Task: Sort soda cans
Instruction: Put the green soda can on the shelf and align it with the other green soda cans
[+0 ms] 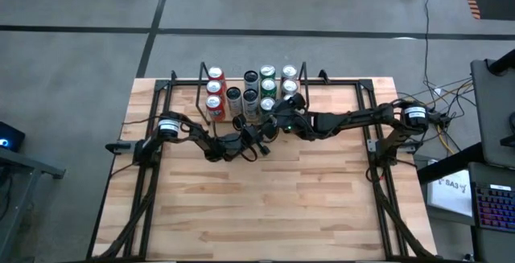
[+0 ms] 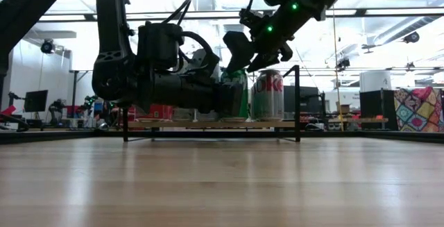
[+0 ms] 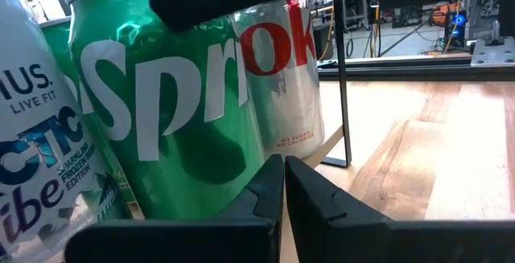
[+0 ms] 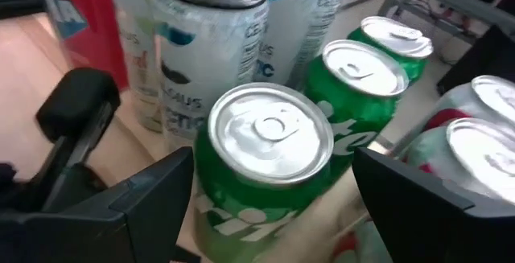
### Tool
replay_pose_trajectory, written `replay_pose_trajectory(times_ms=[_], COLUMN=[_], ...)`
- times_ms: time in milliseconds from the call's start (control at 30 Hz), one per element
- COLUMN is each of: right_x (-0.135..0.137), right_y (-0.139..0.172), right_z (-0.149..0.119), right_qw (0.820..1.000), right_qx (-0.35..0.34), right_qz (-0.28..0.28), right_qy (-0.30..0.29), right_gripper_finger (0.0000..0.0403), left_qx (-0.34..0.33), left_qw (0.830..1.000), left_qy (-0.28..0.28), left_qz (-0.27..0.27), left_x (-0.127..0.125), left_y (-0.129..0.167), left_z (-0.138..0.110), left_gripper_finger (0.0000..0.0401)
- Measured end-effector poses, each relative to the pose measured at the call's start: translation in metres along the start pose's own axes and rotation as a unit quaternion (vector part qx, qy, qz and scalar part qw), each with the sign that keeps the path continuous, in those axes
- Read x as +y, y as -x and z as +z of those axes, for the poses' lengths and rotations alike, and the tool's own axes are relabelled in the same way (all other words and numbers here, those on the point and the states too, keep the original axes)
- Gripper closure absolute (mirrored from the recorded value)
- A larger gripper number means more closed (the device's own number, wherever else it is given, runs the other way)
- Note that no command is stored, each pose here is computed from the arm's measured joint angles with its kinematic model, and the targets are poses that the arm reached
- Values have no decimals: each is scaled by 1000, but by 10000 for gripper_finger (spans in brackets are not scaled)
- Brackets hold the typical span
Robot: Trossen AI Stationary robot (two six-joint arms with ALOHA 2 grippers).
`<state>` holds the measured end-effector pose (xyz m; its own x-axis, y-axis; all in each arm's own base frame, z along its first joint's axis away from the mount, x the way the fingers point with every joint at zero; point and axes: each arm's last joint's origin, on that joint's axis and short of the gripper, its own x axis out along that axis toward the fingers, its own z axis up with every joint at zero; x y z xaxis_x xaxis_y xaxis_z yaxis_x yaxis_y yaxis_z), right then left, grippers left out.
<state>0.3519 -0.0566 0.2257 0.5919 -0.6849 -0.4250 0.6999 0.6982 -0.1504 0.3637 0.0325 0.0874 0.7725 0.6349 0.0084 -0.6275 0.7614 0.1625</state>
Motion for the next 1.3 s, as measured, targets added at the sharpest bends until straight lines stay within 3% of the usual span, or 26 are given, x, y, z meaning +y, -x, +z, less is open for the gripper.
replay_pose_trajectory(times_ms=[367,633,833,1000,1300], right_x=[1,3,2,-10,-32], right_y=[9,23,33,34,22], right_z=[22,50,77,97,100], right_qw=[998,996,995,991,981], right_qx=[38,58,63,83,131], right_qz=[-13,-9,50,105,143], right_qy=[40,61,64,28,-10], right_gripper_finger=[77,77,84,150,356], left_qx=[5,-12,-25,-35,-107], left_qw=[1000,1000,999,998,990], left_qy=[-4,7,14,21,14], left_qz=[-3,-14,-32,-54,-90], left_x=[0,7,14,16,29], left_y=[3,27,53,74,120], left_z=[-2,-2,9,22,73], left_gripper_finger=[401,401,401,401,401])
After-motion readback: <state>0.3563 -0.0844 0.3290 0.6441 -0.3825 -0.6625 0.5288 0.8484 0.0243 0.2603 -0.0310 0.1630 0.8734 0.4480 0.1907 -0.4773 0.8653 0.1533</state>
